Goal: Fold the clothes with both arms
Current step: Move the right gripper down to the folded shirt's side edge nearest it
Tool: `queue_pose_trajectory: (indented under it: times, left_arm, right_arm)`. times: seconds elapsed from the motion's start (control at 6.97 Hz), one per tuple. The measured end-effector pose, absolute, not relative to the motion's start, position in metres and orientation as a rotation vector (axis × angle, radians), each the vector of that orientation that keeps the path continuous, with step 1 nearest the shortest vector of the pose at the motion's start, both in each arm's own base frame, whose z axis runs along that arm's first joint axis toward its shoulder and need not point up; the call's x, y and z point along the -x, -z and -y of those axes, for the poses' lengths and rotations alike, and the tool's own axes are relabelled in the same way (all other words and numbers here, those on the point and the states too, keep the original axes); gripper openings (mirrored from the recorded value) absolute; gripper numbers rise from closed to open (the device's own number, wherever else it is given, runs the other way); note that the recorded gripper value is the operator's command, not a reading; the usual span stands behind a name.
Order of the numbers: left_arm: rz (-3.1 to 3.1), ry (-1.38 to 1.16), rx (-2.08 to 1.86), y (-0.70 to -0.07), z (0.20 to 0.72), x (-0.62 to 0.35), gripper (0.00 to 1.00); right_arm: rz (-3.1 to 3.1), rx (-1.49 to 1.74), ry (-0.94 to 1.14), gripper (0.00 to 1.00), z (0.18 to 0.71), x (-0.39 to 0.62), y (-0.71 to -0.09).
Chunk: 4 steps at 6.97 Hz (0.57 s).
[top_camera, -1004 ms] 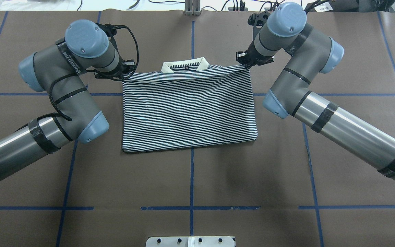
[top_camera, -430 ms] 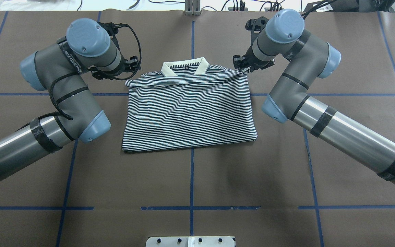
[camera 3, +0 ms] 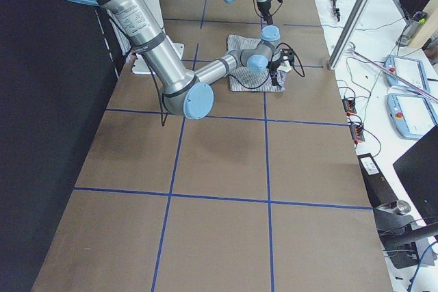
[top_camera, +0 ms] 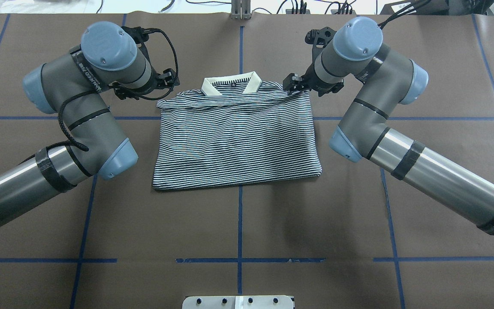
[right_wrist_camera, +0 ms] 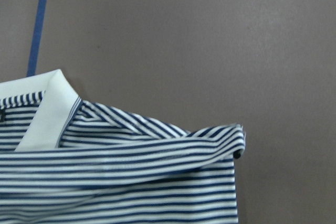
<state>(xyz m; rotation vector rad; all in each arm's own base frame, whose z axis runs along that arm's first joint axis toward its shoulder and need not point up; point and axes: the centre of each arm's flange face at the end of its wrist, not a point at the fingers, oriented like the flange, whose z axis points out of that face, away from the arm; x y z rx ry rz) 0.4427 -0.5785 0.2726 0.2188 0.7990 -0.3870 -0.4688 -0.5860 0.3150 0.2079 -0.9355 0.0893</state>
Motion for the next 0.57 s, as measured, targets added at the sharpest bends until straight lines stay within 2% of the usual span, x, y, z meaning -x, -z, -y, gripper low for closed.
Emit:
queue_pose_trajectory:
  times: [0.57]
  left_arm:
    - [-0.832,0.373,-0.228,-0.262,0.564,-0.434,1.0]
  right_arm:
    - [0.921,-0.019,-0.214,1.0,0.473,0.465,-0.303]
